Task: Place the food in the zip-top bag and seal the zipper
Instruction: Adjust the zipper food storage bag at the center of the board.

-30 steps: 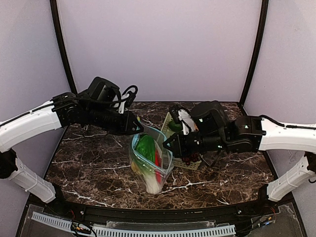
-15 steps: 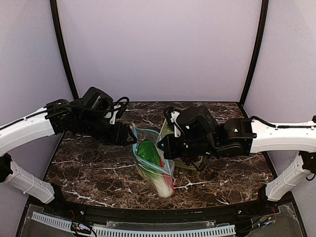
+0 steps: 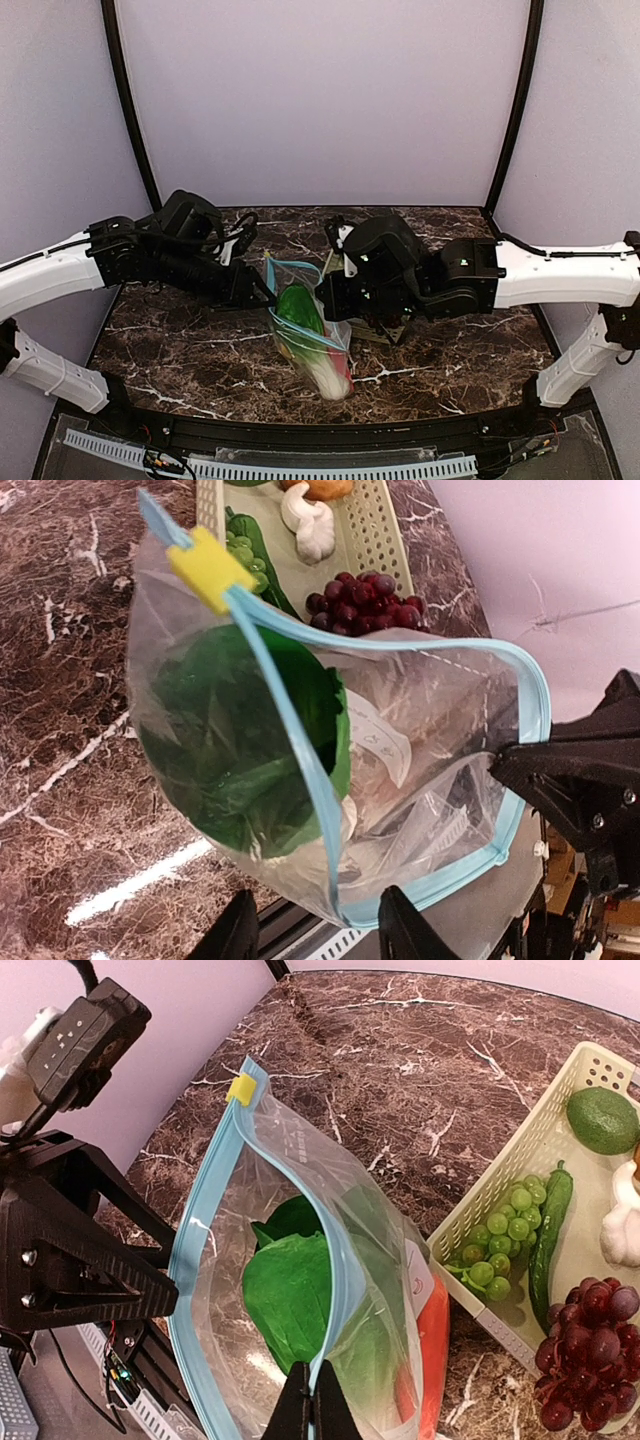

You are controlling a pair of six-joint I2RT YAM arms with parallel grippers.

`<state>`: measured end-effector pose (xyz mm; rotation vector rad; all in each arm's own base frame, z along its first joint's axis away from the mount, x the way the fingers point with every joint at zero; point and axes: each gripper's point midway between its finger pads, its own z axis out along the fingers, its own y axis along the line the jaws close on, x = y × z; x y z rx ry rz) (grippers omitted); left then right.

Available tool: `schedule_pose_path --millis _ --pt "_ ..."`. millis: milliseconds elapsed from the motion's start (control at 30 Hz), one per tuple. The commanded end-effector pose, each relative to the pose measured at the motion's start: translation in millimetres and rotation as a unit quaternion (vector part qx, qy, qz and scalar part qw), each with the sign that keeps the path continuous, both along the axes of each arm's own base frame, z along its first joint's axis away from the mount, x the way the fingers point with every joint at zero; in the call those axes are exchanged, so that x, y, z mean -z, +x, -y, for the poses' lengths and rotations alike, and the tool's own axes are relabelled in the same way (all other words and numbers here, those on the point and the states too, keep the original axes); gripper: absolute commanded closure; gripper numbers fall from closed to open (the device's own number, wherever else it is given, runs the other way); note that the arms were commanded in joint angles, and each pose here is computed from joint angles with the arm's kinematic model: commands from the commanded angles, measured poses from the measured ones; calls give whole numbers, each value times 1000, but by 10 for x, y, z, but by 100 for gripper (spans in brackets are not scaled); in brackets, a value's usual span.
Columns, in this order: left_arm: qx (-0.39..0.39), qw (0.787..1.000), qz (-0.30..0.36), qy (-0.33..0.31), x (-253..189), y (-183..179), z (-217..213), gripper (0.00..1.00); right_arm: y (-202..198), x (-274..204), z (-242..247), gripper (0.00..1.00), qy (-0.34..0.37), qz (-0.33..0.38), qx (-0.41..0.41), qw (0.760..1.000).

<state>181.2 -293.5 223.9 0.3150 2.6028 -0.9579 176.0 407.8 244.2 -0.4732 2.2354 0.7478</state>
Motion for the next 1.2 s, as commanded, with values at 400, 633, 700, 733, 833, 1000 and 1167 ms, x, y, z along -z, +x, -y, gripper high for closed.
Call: schedule_pose_path --millis 400,633,700,733,833,1000,1167 --pt "39 998 -43 -38 19 -281 166 76 50 -60 -19 100 -4 16 11 1000" --pt "25 997 -20 -72 -104 -186 253 99 27 -147 -49 100 1 19 -3 1000" --pt "16 997 2 -77 -207 -117 252 99 -7 -204 -83 100 3 19 -20 1000" --pt "6 997 21 -80 -313 -48 243 99 -33 -244 -99 100 5 17 -29 999" --pt "-7 995 64 -80 -571 85 168 99 -113 -425 -180 100 27 7 -64 998" --pt "-23 991 100 -89 -889 274 0 99 -185 -484 -258 100 55 -35 -99 993" --pt "-27 992 104 -71 -915 318 -139 99 -195 -362 -250 100 59 -71 -99 991"
